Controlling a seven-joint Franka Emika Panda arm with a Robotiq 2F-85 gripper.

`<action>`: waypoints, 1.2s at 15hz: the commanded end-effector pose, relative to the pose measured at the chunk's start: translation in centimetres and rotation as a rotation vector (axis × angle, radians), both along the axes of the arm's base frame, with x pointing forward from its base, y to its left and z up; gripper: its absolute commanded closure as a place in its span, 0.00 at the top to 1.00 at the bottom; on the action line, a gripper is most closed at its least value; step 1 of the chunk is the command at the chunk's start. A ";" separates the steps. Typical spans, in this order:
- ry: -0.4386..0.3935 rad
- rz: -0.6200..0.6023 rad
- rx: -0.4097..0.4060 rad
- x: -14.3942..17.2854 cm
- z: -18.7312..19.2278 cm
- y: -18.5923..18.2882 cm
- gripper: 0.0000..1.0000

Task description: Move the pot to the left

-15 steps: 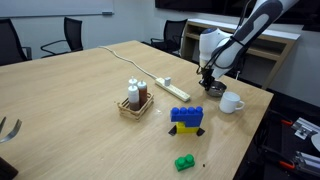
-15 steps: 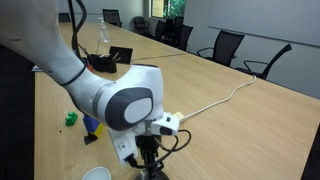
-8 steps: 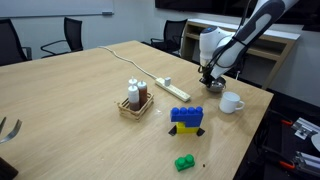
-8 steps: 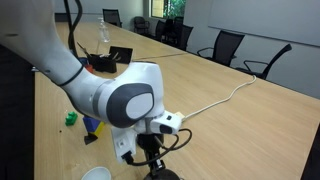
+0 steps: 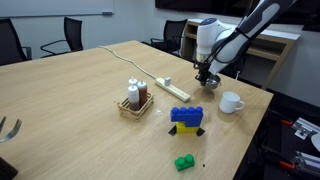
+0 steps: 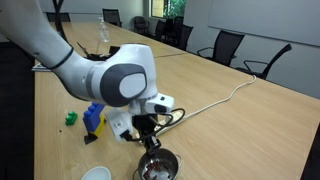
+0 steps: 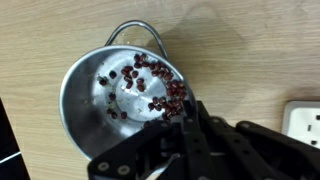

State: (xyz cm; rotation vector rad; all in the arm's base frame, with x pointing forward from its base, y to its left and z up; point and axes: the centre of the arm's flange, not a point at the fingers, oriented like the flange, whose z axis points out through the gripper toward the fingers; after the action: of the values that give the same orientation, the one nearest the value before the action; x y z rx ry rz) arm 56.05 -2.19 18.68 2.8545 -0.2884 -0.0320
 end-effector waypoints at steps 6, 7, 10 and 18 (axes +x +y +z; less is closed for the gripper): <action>0.074 0.392 0.054 2.2 2.8 7.7 0.01; 0.083 0.452 0.059 2.6 3.1 8.9 0.01; 0.142 0.617 0.101 3.2 3.6 12.1 0.01; 0.289 0.999 0.165 4.0 1.7 18.9 0.01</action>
State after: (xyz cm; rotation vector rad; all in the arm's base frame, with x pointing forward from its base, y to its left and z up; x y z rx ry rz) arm 58.52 15.59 20.21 2.8079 1.0750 -0.2261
